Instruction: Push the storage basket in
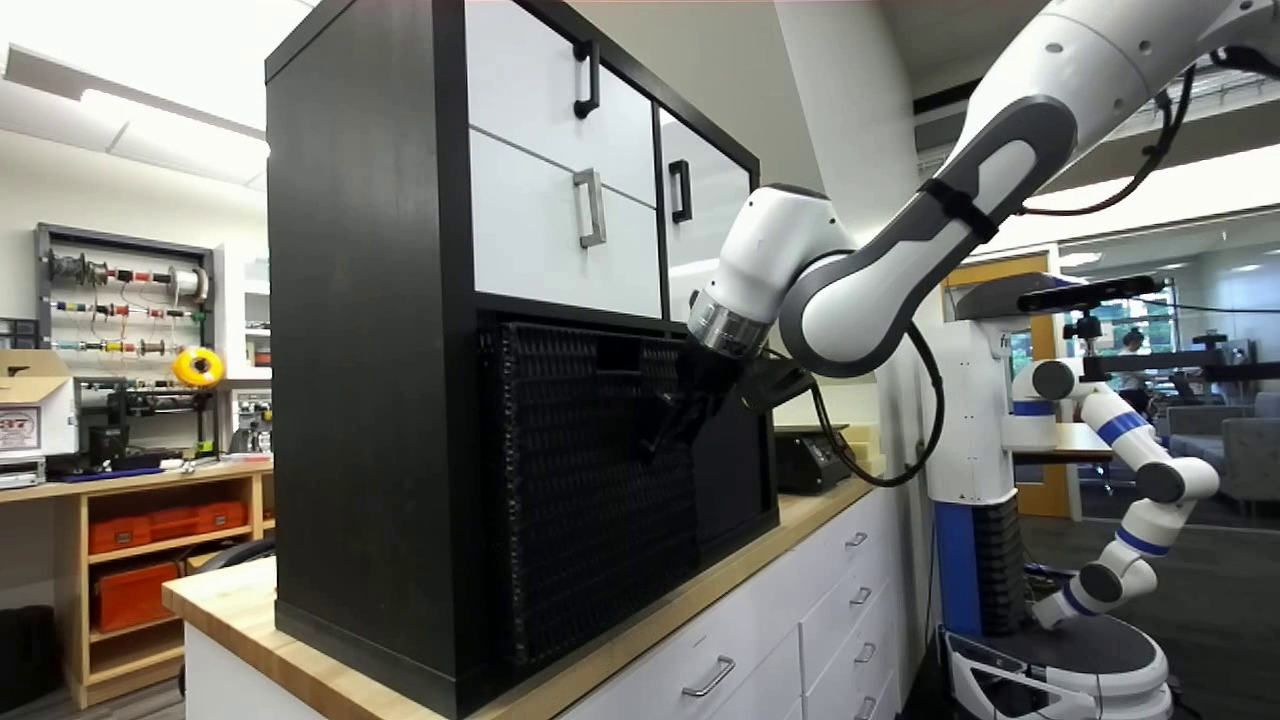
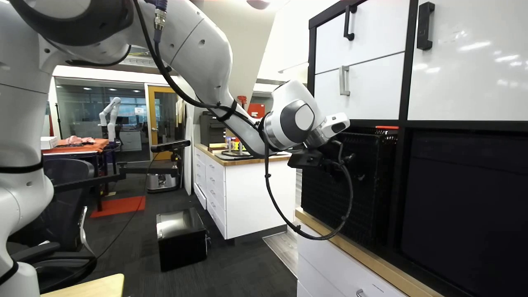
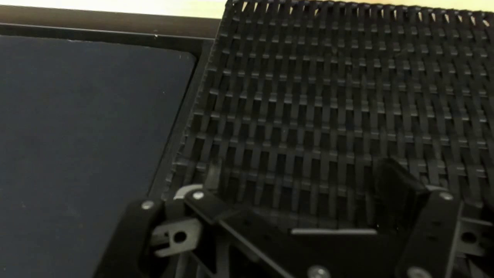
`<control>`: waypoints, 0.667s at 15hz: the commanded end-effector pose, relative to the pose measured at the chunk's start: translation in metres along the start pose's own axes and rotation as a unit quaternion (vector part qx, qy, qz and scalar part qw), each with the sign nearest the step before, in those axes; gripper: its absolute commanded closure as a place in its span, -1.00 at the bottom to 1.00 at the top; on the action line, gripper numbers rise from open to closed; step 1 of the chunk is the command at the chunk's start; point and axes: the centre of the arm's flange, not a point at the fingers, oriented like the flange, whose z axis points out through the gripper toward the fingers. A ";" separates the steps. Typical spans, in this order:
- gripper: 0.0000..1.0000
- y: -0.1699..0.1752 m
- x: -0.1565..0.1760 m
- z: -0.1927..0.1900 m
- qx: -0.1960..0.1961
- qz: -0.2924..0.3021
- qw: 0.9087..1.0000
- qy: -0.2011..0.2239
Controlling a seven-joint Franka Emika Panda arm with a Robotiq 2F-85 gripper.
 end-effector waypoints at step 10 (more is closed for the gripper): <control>-1.00 0.001 0.004 -0.009 0.018 0.004 1.000 -0.002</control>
